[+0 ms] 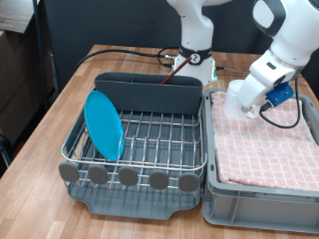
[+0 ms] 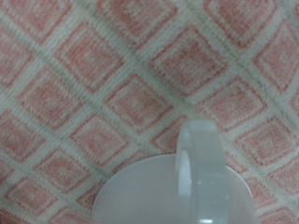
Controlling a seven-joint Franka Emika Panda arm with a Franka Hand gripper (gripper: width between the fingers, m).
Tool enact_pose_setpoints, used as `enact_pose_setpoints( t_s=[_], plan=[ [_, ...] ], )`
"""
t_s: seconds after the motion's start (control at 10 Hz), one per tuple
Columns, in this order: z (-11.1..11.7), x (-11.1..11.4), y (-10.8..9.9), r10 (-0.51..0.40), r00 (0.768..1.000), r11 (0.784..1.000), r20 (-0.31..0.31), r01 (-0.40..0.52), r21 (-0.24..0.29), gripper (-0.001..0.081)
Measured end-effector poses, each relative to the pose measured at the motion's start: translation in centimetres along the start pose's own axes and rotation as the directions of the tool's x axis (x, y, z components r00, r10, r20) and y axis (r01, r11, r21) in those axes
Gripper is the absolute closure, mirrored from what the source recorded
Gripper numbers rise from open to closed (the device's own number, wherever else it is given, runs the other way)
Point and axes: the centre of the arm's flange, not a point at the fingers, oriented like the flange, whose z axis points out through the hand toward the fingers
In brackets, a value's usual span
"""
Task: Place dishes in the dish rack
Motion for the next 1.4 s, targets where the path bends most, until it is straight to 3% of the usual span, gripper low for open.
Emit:
enact_pose_setpoints(
  t_s=[0.7,1.2,1.3,1.4],
  plan=[
    [0.6,0.6,-1.3,0.006,0.997,0.999,0.076,-0.002,-0.043,0.0003],
    [0.9,0.8,-1.1,0.014,0.997,0.999,0.076,-0.01,-0.053,0.0003],
    [0.9,0.8,-1.0,0.026,0.997,0.998,0.076,-0.021,-0.053,0.0089],
    [1.0,0.8,-1.0,0.041,0.996,0.998,0.077,-0.037,-0.054,0.0259]
  ],
)
